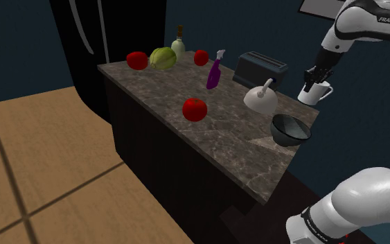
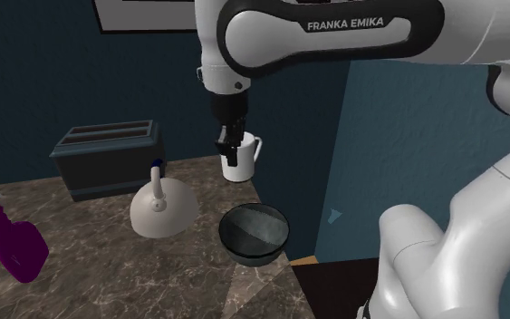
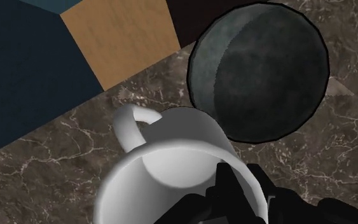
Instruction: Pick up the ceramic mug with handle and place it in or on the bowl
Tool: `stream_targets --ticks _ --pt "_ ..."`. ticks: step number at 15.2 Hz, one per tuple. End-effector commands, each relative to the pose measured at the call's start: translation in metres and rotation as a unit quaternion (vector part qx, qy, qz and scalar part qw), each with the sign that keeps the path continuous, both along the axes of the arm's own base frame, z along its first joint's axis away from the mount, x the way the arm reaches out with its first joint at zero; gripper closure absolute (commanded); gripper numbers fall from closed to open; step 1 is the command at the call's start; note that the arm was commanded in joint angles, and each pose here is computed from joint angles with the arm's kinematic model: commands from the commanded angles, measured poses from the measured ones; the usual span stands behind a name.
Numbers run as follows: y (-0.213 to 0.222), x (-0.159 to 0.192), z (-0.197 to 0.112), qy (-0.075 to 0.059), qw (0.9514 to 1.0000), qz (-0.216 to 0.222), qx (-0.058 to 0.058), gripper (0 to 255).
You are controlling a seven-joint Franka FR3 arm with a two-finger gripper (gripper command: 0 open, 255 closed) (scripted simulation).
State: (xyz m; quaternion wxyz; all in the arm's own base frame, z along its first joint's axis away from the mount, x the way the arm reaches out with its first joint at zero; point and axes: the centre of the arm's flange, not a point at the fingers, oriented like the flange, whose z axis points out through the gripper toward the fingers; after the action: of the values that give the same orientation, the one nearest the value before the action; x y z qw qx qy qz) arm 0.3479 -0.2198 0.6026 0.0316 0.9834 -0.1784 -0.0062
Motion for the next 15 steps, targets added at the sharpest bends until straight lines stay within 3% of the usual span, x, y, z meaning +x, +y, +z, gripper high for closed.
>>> stream_targets --ticks 1,7,15 --pt "0.027 -0.012 0.004 0.000 1.0000 0.000 -0.001 255" --pt "0.098 -0.045 0.012 0.000 1.0000 0.000 -0.001 255" --pt "0.098 -0.045 -0.030 0.000 1.0000 0.000 -0.001 255"
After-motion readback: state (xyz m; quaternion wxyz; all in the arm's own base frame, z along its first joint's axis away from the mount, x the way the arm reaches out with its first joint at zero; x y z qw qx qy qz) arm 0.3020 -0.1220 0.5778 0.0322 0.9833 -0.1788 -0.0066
